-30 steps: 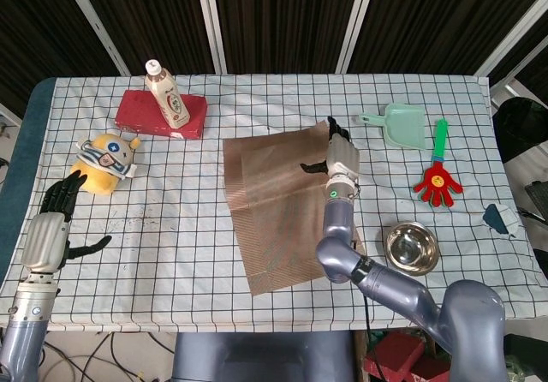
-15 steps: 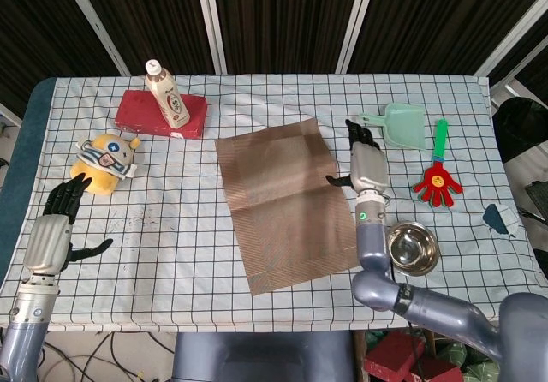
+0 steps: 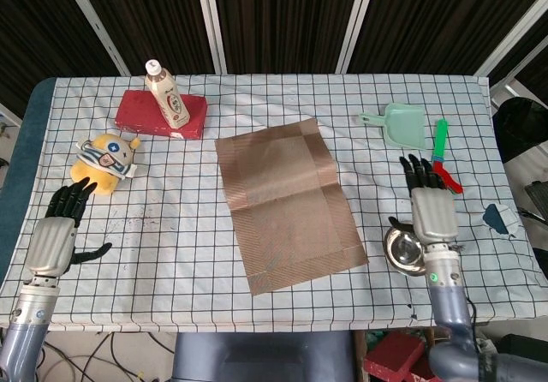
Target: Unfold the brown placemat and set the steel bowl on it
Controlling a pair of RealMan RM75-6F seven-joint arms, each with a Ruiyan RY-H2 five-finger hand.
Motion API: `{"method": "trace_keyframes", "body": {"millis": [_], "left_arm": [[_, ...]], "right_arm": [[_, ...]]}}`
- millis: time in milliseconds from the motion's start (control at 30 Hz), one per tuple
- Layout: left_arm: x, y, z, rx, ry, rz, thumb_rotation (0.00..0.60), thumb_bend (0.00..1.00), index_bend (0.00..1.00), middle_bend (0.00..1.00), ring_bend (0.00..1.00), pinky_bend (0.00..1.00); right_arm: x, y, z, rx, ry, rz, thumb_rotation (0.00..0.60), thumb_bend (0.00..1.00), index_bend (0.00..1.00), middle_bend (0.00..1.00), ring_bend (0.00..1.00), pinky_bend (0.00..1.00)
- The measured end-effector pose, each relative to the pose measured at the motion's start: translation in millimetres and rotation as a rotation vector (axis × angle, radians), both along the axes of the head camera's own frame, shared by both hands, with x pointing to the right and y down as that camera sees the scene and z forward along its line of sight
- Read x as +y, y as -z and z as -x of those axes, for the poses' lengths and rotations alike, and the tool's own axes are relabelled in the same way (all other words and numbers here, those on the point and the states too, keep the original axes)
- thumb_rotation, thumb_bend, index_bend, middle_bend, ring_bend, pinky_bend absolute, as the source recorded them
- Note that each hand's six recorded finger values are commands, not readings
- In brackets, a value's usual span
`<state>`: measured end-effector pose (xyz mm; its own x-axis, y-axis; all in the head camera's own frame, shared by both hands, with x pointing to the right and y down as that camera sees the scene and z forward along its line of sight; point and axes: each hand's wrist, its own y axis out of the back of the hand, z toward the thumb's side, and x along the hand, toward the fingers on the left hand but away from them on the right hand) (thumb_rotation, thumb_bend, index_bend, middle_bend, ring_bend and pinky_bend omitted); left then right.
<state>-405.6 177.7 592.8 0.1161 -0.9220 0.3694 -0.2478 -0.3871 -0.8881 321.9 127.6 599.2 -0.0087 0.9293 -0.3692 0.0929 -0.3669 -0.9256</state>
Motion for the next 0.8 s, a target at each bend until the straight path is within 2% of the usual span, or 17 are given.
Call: {"method": "trace_keyframes", "body": {"millis": [200,400,533,800], "left_arm": [[5.6,-4.8,-6.6,-0.035,-0.062,0.021,0.6,0.05,0.0,0.0,0.0,0.01],[11.0,-8.6,-13.8,-0.085,-0.126,0.021,0.6,0.05,0.0,0.0,0.0,0.03],[14.8,-9.7,-21.3,-0.127,-0.173,0.017,0.6,0.05,0.03,0.0,0.01,0.09],[17.8,-14.0,-63.6,-0.179,-0.303,0.018,0.6,0.05,0.09,0.01,0.02,0.1]], "right_arm": [[54.2,20.0,-52.9,0.08,-0.013,0.003,0.6,0.05,0.0,0.02,0.01,0.18],[80.1,33.2,-86.8,0.07,-0.071,0.0,0.6,0.05,0.0,0.02,0.01,0.18],[82.0,35.7,-99.1,0.062,-0.08,-0.01,0.6,0.05,0.0,0.02,0.01,0.18],[76.6,33.0,-104.7,0.029,-0.06,-0.019,0.6,0.05,0.0,0.02,0.01,0.18]]}}
